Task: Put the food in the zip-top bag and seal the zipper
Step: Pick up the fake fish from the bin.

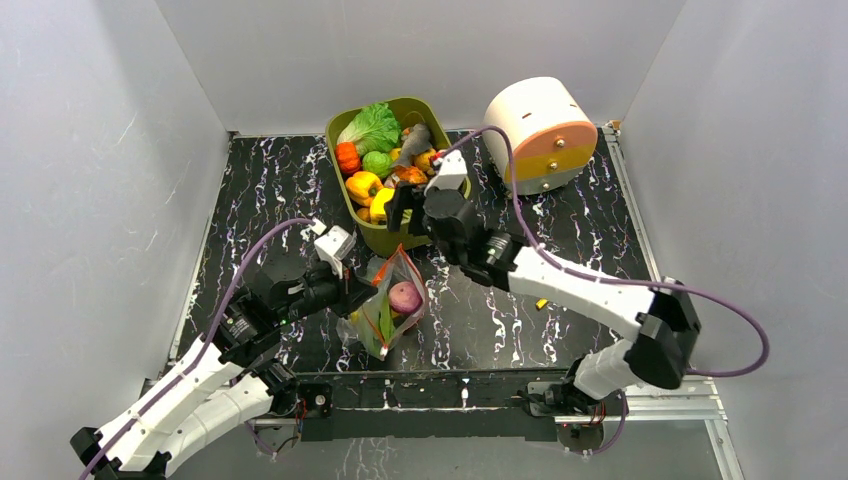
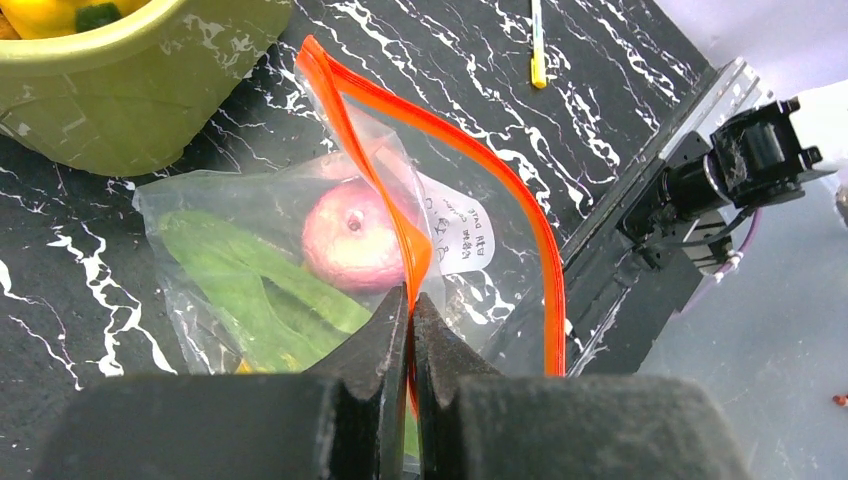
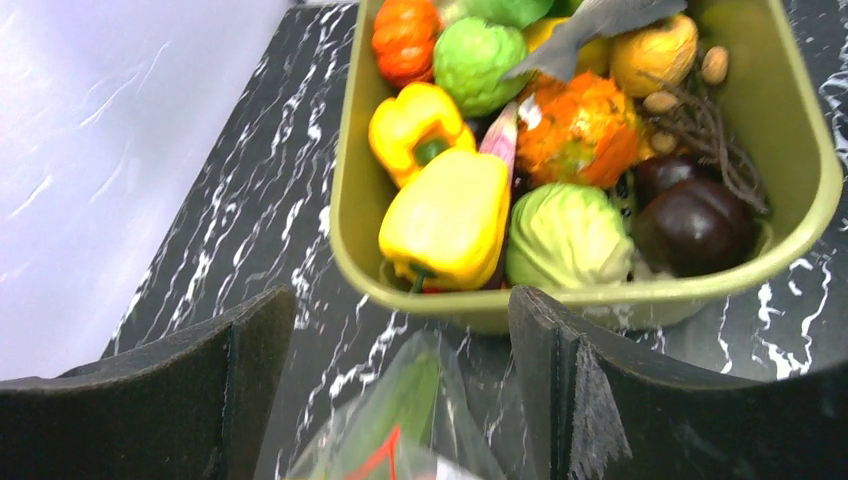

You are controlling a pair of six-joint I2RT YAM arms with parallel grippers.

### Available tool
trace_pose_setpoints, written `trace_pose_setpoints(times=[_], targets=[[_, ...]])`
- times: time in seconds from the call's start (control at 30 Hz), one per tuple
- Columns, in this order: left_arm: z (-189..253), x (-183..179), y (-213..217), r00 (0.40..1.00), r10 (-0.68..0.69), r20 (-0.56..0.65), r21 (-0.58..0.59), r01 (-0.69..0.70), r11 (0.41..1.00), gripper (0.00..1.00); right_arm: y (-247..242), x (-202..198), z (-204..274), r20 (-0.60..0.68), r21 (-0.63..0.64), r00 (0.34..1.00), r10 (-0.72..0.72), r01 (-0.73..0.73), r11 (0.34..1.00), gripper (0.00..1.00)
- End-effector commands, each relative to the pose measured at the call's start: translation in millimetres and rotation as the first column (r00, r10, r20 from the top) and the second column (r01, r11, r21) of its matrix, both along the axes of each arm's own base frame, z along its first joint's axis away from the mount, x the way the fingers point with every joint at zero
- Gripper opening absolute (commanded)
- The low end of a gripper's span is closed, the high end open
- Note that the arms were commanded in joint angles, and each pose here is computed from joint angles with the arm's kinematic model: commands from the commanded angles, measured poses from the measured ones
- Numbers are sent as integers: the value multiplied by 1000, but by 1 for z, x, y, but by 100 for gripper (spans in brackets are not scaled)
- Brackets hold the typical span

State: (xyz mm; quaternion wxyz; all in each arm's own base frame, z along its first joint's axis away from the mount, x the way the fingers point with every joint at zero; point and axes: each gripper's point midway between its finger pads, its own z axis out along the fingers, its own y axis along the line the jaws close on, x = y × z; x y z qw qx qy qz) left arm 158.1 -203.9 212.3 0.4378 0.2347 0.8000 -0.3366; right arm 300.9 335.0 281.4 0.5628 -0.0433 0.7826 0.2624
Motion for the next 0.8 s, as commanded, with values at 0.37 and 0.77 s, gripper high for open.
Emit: trace_pose_setpoints(times=[0.37, 0.77], targets=[[9, -10, 0, 992, -93, 81, 21, 91, 996, 0, 24, 127, 3, -90, 257, 944, -318, 330, 908, 61], [19, -14, 5, 988, -89, 124, -7, 91, 996, 0, 12, 182, -32, -252, 393, 888, -384, 456, 798, 58]])
